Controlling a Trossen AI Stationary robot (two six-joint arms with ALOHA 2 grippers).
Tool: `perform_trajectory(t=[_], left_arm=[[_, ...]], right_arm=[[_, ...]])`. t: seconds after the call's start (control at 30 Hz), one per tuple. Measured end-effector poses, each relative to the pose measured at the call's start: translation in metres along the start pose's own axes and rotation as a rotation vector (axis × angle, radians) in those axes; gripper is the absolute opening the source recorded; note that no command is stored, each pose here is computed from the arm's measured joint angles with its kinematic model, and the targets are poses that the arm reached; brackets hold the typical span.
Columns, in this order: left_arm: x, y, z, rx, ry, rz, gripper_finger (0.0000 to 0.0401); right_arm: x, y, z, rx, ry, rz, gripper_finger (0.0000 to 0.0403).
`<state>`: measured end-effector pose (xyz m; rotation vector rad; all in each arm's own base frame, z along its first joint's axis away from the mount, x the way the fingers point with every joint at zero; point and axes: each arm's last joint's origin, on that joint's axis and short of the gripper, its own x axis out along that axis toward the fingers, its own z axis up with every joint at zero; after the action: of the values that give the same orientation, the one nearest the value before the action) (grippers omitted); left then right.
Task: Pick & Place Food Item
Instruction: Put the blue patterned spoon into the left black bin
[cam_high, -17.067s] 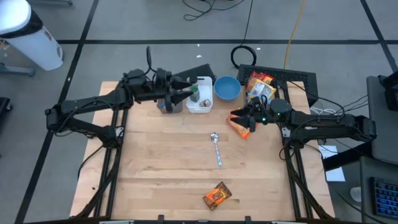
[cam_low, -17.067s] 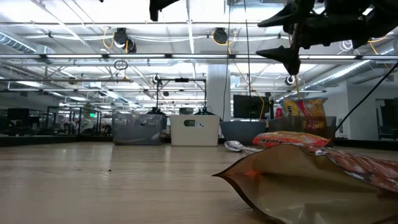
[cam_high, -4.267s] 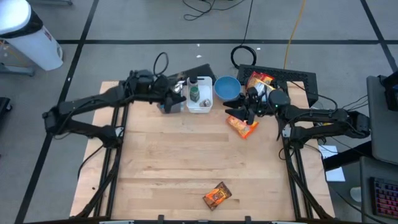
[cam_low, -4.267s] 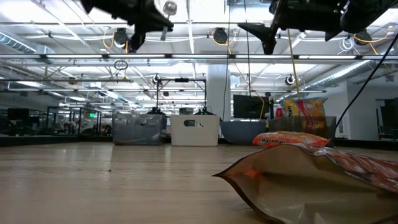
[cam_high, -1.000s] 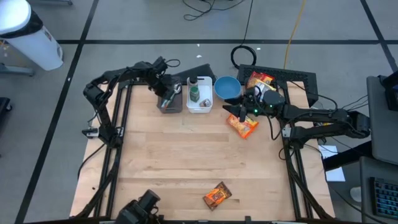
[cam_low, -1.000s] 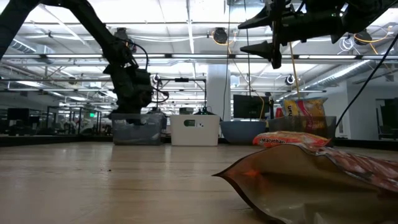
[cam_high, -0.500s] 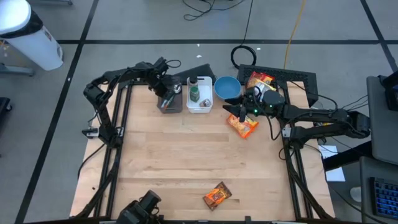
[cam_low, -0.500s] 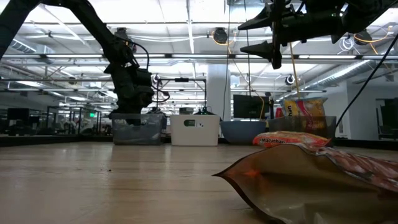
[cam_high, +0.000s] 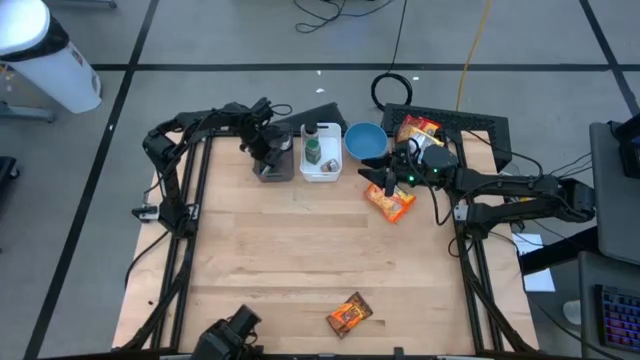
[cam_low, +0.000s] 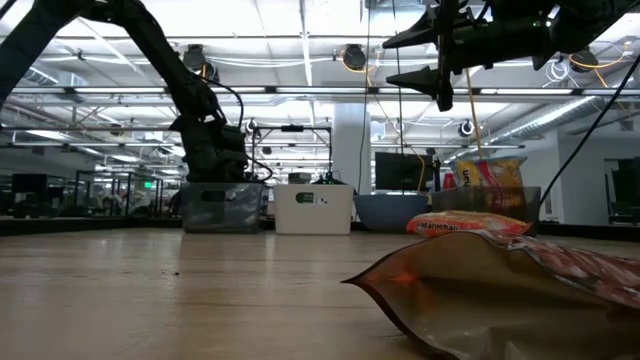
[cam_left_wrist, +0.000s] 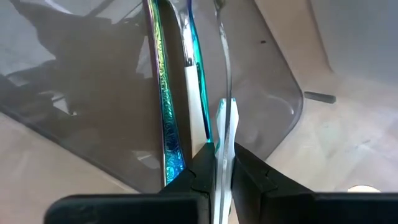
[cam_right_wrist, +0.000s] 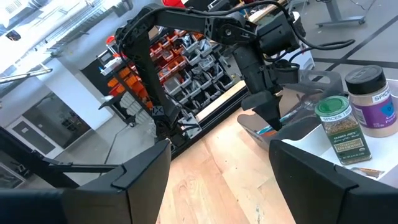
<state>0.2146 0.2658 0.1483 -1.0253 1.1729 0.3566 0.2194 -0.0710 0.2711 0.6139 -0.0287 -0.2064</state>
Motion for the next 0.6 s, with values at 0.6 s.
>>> perform_trajectory(t=[0.6], left_arm=[[-0.0006,0.0012,0.0004,-0.021,-0.005,0.001,0.0070]], right_arm=[[0.0063,-0.0050,-0.0060,0.029,0.033,-0.018,0.0265]])
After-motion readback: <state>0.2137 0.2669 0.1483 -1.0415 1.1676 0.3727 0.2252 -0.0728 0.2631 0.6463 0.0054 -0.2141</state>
